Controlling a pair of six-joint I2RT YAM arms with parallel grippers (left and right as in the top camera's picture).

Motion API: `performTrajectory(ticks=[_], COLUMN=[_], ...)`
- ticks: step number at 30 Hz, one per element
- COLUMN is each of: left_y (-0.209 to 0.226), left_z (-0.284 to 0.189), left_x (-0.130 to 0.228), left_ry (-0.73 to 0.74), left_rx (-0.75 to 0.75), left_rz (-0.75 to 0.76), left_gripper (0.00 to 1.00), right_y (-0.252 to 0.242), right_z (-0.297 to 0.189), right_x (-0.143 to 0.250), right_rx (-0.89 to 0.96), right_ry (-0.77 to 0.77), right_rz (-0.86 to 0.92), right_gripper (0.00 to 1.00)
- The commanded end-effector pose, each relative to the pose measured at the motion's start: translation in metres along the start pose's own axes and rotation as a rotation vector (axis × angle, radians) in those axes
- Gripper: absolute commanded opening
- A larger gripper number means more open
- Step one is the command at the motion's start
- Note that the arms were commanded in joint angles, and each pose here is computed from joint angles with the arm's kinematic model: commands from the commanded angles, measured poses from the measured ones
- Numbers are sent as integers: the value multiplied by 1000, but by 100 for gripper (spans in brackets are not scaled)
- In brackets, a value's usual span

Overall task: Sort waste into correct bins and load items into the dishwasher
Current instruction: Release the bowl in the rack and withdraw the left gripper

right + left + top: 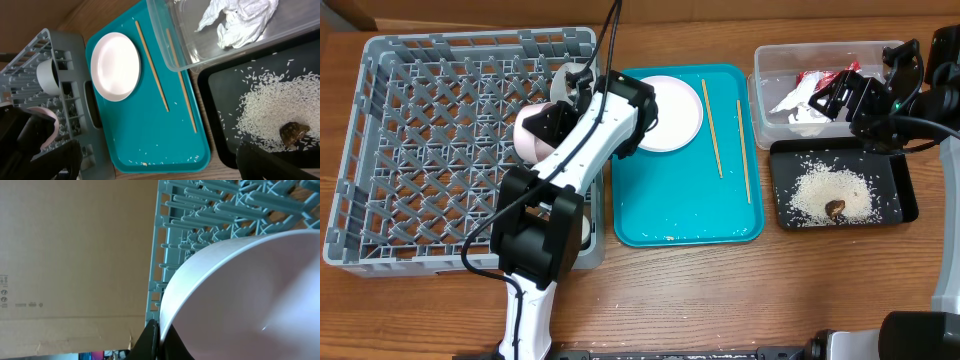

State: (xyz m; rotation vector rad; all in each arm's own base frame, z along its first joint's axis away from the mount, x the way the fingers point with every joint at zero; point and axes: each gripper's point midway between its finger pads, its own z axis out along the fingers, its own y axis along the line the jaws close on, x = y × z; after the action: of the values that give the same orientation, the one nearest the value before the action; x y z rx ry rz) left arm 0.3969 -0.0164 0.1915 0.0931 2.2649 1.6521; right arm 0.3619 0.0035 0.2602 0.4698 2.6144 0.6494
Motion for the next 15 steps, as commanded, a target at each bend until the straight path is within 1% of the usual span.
performTrajectory(ticks=[1,3,5,9,11,13,15], left_y=[-17,-21,-28,-42,-45,-48,-51], left_z=[-10,-13,-17,-21,-23,-25,-28], left_x=[9,12,17,30,33,34,35], left_ry=[28,40,64,128,142,158,174], left_rx=[60,84,123,213,231,258,292], left_rz=[2,20,71,153,154,147,141], left_gripper=[5,14,22,27,29,35,37], right_y=[1,1,1,1,1,1,1], right_z=[1,1,1,1,1,1,1], right_x=[0,-1,0,0,0,-1,0], right_rx=[3,3,3,3,3,3,3], right_ry=[-4,-4,-4,-4,-4,-4,-4], right_rz=[-14,-14,-14,-15,-15,-15,-14], right_gripper=[100,100,100,100,100,100,100])
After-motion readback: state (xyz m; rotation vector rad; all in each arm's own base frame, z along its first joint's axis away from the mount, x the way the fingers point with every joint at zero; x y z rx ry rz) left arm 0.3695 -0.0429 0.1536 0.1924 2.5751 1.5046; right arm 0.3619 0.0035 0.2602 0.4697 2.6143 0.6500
